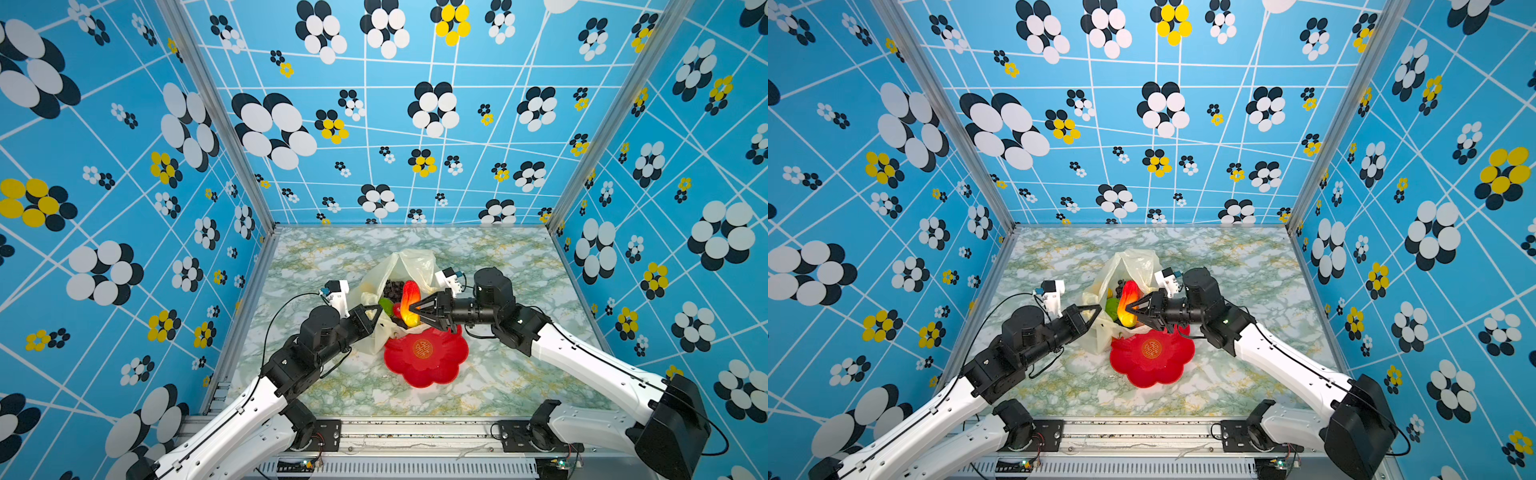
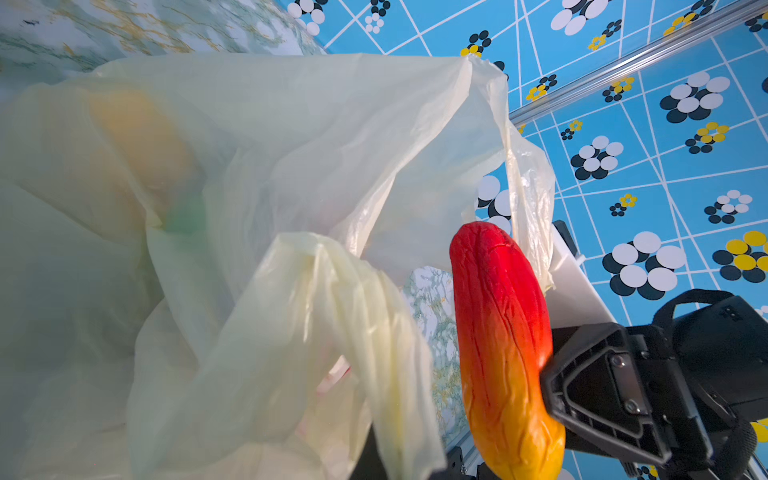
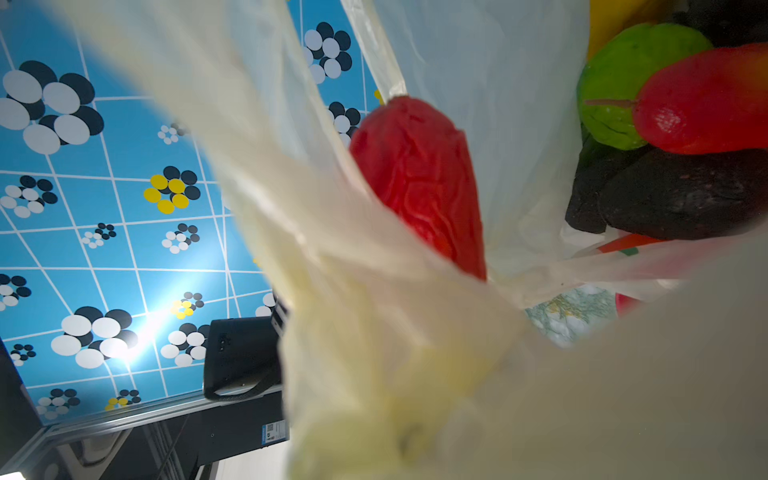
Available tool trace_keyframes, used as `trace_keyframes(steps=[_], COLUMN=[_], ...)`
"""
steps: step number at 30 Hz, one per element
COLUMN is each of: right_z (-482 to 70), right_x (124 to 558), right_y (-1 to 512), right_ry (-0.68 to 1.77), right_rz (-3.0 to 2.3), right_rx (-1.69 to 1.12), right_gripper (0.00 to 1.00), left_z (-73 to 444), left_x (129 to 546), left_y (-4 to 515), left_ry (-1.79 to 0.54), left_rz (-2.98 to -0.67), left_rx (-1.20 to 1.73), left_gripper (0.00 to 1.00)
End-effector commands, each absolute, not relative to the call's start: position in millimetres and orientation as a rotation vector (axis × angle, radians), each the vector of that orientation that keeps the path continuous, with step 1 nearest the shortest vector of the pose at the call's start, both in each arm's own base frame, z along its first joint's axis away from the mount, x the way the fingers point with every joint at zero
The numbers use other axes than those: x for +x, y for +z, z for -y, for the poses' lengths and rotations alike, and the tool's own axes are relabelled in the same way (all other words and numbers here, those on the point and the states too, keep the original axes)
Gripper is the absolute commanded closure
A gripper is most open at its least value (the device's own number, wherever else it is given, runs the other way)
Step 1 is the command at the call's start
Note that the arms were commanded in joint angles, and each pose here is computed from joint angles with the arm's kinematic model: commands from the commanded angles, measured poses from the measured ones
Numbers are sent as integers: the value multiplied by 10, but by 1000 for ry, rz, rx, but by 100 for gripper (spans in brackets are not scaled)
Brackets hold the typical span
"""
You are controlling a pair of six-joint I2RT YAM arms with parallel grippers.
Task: Place the fruits into the plastic bag
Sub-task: 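Carry the long mango with the right gripper into the bag mouth, then lower the long mango into the bag and open the right gripper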
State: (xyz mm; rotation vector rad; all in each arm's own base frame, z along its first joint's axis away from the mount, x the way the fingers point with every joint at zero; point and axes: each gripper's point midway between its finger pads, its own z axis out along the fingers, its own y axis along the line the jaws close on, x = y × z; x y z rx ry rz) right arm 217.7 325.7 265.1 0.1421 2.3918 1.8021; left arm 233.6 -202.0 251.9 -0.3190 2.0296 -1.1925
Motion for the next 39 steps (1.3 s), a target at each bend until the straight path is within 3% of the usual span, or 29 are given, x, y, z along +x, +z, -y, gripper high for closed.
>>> trace_keyframes(steps=[1,14,22,32,39], right_z=[-3314,-3444,-3454,-3791,-3884], right_x=[2165,2298,2695,3156,3299], right_y=[2613,2207,2012,1903,1784], right_ry=[1854,1832,1630,1619,1598], right_rz=[-2389,-2471,-2499,-2520,-2522], right_rx=[139,196,255,292,330], right_gripper=[85,85,86,87,80], left_z=[2034,2007,1972,1893,1869], left_x=[2349,2292,2226,2108,2078], left_y=[2705,2704,2728,2796,2819], left_ry=[-1195,-1185,-1182,-1185,-1190], left_rz=[-1976,-1969,-1955,-1920,-1907], left_rx=[-282,-253,-217,-171,-165], left_gripper=[100,100,100,100,100])
